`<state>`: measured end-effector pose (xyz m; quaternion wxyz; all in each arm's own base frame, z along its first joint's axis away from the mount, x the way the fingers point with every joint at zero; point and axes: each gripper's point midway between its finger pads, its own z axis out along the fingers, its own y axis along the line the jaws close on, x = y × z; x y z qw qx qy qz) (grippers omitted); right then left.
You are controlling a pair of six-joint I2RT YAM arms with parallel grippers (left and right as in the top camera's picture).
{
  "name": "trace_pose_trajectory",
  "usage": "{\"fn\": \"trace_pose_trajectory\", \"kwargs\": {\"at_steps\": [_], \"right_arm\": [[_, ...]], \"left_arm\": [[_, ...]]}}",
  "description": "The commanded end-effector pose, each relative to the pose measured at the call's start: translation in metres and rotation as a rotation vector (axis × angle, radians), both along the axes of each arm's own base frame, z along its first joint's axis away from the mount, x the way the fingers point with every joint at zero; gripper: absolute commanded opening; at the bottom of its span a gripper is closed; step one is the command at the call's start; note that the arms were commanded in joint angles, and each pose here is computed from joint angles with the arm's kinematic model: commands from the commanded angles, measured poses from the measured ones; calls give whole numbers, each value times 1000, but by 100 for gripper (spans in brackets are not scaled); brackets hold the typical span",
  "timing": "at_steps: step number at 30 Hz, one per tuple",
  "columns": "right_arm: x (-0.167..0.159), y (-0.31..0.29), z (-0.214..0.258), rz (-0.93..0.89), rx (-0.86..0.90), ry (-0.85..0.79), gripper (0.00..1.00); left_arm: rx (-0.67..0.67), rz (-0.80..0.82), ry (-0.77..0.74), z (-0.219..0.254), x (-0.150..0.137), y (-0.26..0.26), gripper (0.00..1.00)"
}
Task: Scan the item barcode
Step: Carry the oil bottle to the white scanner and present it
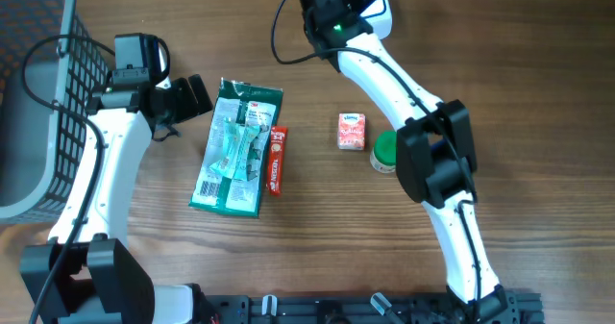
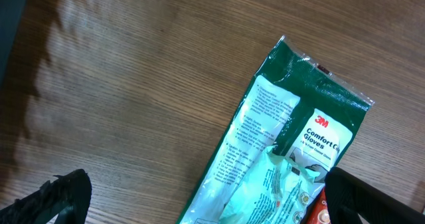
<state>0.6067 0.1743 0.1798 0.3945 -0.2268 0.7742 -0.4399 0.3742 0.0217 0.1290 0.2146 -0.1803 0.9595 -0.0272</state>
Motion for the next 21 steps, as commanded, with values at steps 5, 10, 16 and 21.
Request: {"fn": "trace_pose_trajectory", "kwargs": {"at_steps": [5,10,16,21], "right_arm": [[0,31,-15,57,-35,8,15],[6,31,-37,63,-129,33,15],[8,30,-45,60,-163,41,15],[14,20,-26,37,-238,10,16]], "left_arm": [[-9,4,-12,4,2,0,100],[-9,4,-12,4,2,0,100],[-9,4,-12,4,2,0,100],[-9,4,-12,4,2,0,100]]}}
